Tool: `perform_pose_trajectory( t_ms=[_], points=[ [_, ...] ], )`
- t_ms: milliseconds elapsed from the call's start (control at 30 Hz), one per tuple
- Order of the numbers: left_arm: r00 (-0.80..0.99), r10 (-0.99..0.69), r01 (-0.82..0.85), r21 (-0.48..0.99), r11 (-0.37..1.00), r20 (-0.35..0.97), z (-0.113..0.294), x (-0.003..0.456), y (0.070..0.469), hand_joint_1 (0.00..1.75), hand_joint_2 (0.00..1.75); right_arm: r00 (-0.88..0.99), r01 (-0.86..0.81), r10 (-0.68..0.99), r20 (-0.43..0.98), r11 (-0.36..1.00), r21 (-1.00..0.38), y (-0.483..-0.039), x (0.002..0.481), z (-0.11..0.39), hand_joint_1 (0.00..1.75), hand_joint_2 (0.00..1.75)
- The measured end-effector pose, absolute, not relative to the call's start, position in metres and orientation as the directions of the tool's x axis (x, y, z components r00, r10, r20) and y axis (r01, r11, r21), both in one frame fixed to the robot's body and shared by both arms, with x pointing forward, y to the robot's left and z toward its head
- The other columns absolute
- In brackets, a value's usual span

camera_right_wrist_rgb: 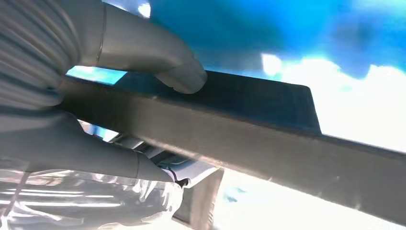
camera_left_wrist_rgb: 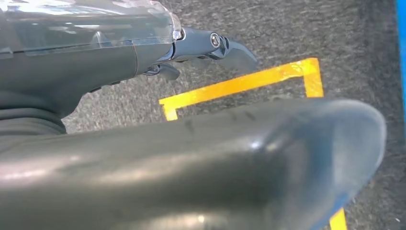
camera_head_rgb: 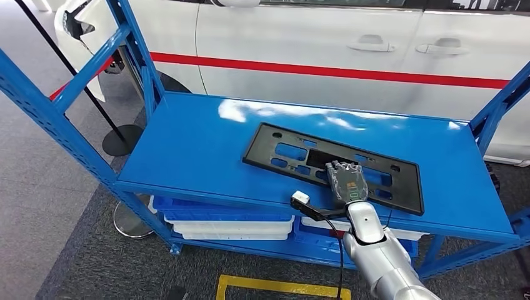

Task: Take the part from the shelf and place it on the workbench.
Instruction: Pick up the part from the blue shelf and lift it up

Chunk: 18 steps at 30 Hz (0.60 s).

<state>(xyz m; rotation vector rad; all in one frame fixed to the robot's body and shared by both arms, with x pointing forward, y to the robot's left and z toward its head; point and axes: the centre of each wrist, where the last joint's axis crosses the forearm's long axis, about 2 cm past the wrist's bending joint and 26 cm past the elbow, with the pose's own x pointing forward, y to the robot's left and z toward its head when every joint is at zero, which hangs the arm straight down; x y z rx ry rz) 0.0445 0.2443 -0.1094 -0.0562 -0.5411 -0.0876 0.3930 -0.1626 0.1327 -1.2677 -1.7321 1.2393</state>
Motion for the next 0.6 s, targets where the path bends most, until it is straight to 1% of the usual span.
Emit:
perform_pose_trajectory(
  t_ms=[133, 167, 200, 267, 367, 433, 500, 600],
  points=[
    [0.855, -0.060, 0.087, -0.029, 0.996, 0.516, -0.109, 0.044, 0.243, 0.00, 0.00, -0.339, 0.343, 0.941, 0.010, 0.134, -0.930, -0.159, 0.393, 0.136, 1.75, 1.75],
    [0.855, -0.059, 0.086, -0.029, 0.996, 0.516, -0.109, 0.044, 0.243, 0.00, 0.00, -0.353, 0.340, 0.935, 0.037, 0.166, -0.926, -0.160, 0.392, 0.137, 1.75, 1.75],
    [0.855, -0.057, 0.084, -0.028, 0.996, 0.516, -0.109, 0.043, 0.243, 0.00, 0.00, -0.378, 0.339, 0.922, 0.082, 0.221, -0.915, -0.160, 0.391, 0.138, 1.75, 1.75],
    [0.856, -0.056, 0.079, -0.024, 0.997, 0.514, -0.109, 0.042, 0.242, 0.00, 0.00, -0.448, 0.349, 0.868, 0.215, 0.392, -0.851, -0.160, 0.385, 0.144, 1.75, 1.75],
    [0.858, -0.058, 0.076, -0.014, 0.997, 0.510, -0.109, 0.042, 0.241, 0.00, 0.00, -0.538, 0.398, 0.730, 0.422, 0.661, -0.636, -0.157, 0.373, 0.175, 1.75, 1.75],
    [0.859, -0.060, 0.075, -0.009, 0.997, 0.508, -0.109, 0.043, 0.241, 0.00, 0.00, -0.598, 0.426, 0.627, 0.500, 0.777, -0.464, -0.159, 0.362, 0.206, 1.75, 1.75],
    [0.861, -0.064, 0.076, -0.003, 0.997, 0.505, -0.109, 0.042, 0.241, 0.00, 0.00, -0.666, 0.438, 0.544, 0.510, 0.839, -0.323, -0.166, 0.347, 0.233, 1.75, 1.75],
    [0.861, -0.085, 0.086, 0.020, 0.996, 0.501, -0.109, 0.041, 0.241, 0.00, 0.00, -0.753, 0.437, 0.465, 0.465, 0.882, -0.174, -0.181, 0.323, 0.257, 1.75, 1.75]
  ],
)
